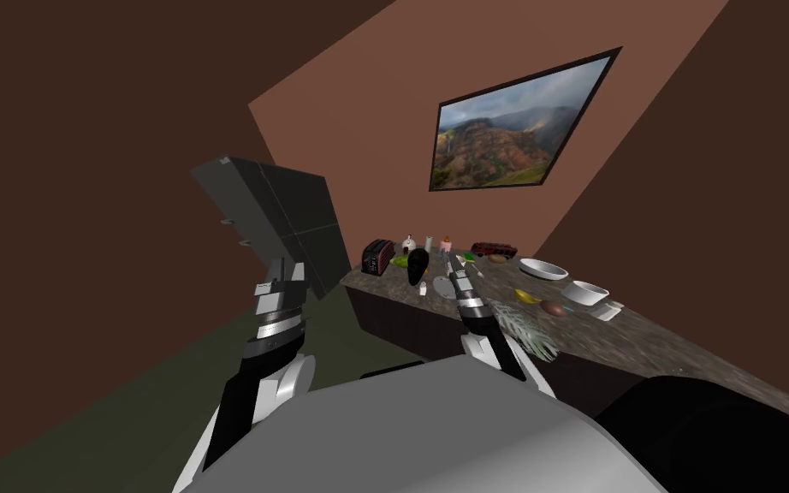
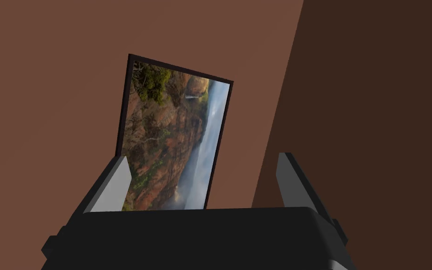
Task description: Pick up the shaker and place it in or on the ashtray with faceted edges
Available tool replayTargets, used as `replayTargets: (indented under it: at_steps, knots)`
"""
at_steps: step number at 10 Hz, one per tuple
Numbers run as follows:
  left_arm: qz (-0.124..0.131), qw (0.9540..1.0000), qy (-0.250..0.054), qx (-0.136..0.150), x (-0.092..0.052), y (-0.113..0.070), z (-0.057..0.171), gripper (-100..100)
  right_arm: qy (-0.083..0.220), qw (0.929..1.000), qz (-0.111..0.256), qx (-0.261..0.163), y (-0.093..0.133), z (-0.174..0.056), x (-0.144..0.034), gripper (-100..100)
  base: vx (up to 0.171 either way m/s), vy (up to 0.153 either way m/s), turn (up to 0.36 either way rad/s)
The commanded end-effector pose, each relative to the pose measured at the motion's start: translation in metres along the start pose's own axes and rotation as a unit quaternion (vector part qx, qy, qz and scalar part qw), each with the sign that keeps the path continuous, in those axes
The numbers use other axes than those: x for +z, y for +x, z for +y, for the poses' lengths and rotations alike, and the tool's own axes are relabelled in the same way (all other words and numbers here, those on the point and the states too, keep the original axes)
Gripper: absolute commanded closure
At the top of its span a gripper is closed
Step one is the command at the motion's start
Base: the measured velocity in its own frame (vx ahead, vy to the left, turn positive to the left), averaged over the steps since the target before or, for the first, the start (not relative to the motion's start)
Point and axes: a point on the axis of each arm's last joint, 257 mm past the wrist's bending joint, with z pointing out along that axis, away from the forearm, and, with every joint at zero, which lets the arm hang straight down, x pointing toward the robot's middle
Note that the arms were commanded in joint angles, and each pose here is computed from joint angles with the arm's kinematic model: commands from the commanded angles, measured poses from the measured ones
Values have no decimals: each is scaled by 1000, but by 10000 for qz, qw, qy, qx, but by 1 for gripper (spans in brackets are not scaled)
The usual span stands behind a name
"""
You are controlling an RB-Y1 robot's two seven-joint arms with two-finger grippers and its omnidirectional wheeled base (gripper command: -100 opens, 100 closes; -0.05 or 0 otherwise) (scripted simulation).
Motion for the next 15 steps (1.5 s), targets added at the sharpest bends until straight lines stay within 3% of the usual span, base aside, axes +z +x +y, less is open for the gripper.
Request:
replayTargets:
  at_steps: [1, 4, 7, 8, 11, 12, 14, 15]
  knots:
    - [0, 10000, 0, 0, 0, 0, 0, 0, 17, 9993, 204, -301, 9, -9, -5, -100, 3, 59, -62]
    - [0, 10000, 0, 0, 0, 0, 0, 0, 82, 9944, 557, -894, 26, -30, -18, -100, 7, 64, -89]
    - [0, 10000, 0, 0, 0, 0, 0, 0, 158, 9841, 897, -1522, 44, -54, -35, -100, 6, 60, -108]
    - [0, 10000, 0, 0, 0, 0, 0, 0, 156, 9838, 898, -1542, 44, -54, -35, -100, 7, 52, -25]
    - [0, 10000, 0, 0, 0, 0, 0, 0, 211, 9678, 1223, -2188, 60, -79, -53, -100, 16, 54, -104]
    - [0, 10000, 0, 0, 0, 0, 0, 0, 229, 9666, 1237, -2232, 61, -81, -54, -100, 16, 44, -47]
    - [0, 10000, 0, 0, 0, 0, 0, 0, 276, 9513, 1469, -2696, 72, -100, -68, -100, 24, 45, -110]
    - [0, 10000, 0, 0, 0, 0, 0, 0, 274, 9509, 1469, -2709, 72, -100, -68, -100, 23, 42, -56]
